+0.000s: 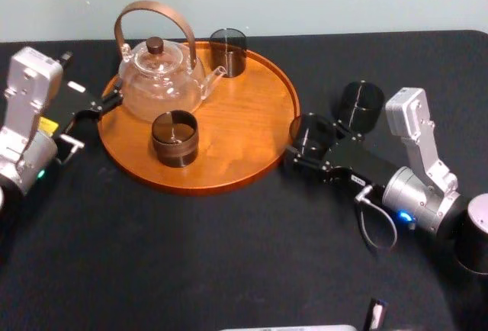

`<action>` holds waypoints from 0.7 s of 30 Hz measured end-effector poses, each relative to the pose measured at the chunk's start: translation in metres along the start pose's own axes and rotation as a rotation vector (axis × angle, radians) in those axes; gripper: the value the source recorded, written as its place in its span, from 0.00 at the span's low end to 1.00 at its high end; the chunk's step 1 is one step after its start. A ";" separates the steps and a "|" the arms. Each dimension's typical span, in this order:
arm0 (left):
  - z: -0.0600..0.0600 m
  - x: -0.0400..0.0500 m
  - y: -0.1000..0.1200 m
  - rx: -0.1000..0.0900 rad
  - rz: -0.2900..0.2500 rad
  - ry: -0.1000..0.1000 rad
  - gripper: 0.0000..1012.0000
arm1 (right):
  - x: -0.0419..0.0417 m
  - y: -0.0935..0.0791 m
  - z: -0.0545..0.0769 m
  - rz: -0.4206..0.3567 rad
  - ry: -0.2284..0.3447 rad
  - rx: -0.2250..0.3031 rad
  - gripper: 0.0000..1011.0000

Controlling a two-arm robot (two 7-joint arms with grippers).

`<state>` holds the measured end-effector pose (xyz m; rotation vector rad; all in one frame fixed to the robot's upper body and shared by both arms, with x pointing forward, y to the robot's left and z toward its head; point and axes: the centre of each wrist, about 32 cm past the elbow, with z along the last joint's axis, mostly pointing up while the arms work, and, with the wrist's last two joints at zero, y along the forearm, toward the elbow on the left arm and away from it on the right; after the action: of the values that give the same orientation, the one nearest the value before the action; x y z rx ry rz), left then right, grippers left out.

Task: Pick up the glass from the table and place it on the tray.

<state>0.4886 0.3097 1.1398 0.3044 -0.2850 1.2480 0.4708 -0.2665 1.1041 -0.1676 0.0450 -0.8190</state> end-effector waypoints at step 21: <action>0.000 0.0000 0.000 0.000 0.000 0.000 0.99 | -0.0113 0.009 0.021 0.045 -0.035 0.027 0.90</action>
<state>0.4886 0.3097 1.1398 0.3044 -0.2851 1.2479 0.4717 -0.2496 1.1228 -0.1548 0.0044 -0.7716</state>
